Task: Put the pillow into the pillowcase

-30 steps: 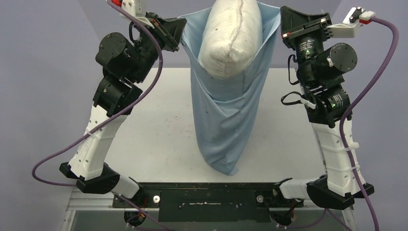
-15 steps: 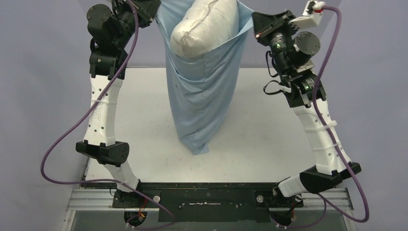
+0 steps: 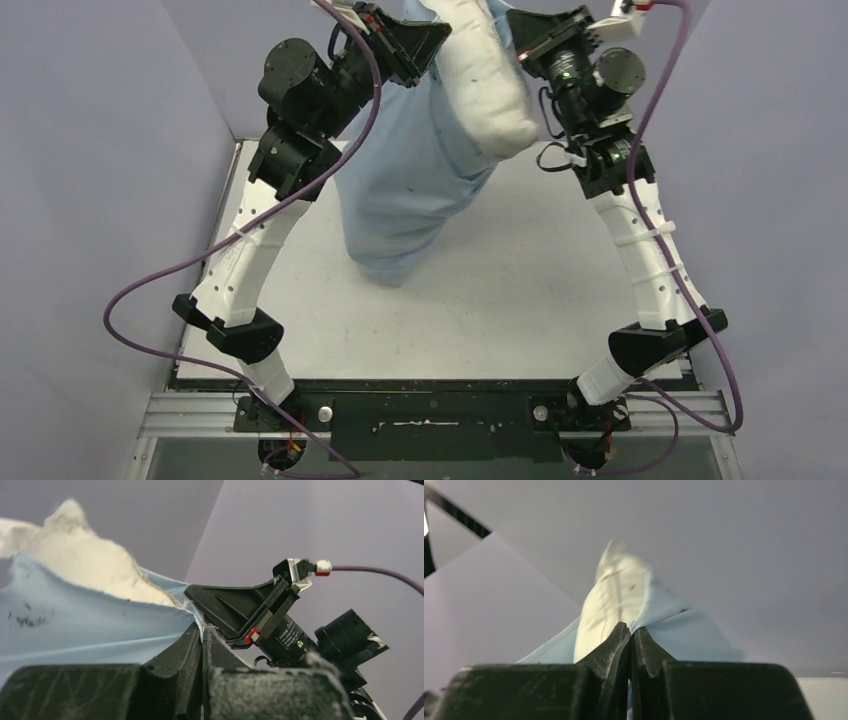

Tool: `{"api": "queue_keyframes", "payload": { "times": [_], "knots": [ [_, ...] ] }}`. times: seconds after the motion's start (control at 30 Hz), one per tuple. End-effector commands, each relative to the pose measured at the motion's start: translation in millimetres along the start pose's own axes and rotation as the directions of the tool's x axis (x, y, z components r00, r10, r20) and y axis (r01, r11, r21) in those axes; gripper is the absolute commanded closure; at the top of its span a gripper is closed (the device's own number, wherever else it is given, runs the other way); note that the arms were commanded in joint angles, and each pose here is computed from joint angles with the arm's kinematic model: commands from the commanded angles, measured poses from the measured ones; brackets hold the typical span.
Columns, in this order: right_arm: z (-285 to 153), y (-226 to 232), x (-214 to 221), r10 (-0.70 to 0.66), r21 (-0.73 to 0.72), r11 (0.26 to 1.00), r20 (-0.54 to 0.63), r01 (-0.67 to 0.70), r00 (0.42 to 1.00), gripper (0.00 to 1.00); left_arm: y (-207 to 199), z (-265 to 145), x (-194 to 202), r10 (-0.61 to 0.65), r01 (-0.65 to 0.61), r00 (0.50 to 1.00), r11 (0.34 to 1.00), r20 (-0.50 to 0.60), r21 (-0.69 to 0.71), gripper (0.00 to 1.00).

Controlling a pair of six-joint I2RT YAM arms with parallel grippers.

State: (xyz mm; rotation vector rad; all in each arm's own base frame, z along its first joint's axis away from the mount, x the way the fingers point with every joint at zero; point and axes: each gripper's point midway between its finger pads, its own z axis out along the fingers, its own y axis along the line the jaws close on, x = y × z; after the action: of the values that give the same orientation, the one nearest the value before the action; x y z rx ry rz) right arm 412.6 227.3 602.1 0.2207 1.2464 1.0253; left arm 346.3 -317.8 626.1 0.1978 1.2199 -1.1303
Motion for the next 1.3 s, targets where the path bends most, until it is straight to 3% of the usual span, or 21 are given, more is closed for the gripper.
{"api": "queue_keyframes", "payload": {
  "times": [0.0,0.1,0.17,0.3,0.47,0.63,0.8,0.93,1.1,1.2,1.27],
  "knots": [
    [-36,6,-87,0.106,-0.009,0.994,0.233,-0.107,0.967,1.0,-31,-15,-96,0.117,-0.12,0.96,0.993,0.256,-0.004,1.0],
    [-56,31,-57,0.146,-0.098,0.986,0.154,-0.132,0.977,1.0,13,-6,-111,0.068,-0.056,0.959,0.997,0.276,-0.052,1.0],
    [-68,44,-60,0.16,-0.131,0.982,0.186,-0.137,0.969,1.0,17,-10,-116,0.061,-0.049,0.959,0.998,0.278,-0.05,1.0],
    [-65,49,-105,0.136,-0.11,0.988,0.276,-0.109,0.952,1.0,-5,-26,-100,0.036,-0.038,0.966,0.999,0.257,0.003,1.0],
    [-55,56,-175,0.229,-0.18,0.969,0.378,-0.172,0.897,1.0,-47,-46,-84,0.002,-0.028,0.975,0.993,0.222,0.112,1.0],
    [-56,65,-178,0.301,-0.264,0.94,0.338,-0.217,0.892,1.0,-36,-44,-88,0.04,-0.051,0.974,0.998,0.223,0.044,1.0],
    [-57,36,-141,0.261,-0.194,0.957,0.268,-0.214,0.927,1.0,-16,-39,-134,0.086,-0.08,0.939,0.996,0.332,-0.033,1.0],
    [-36,30,-77,0.218,-0.225,0.953,0.042,-0.203,0.975,1.0,6,-41,-167,0.069,-0.05,0.909,0.997,0.411,-0.057,1.0],
    [-23,67,-2,0.063,-0.309,0.944,-0.176,-0.116,0.982,1.0,50,-56,-181,0.157,-0.09,0.901,0.98,0.405,-0.178,1.0],
    [-30,95,45,-0.013,-0.376,0.922,-0.273,-0.094,0.962,1.0,98,-93,-217,0.243,-0.121,0.883,0.944,0.401,-0.306,1.0],
    [-35,98,66,-0.042,-0.383,0.92,-0.298,-0.079,0.954,1.0,100,-105,-233,0.26,-0.144,0.873,0.946,0.413,-0.291,1.0]
  ]
}}
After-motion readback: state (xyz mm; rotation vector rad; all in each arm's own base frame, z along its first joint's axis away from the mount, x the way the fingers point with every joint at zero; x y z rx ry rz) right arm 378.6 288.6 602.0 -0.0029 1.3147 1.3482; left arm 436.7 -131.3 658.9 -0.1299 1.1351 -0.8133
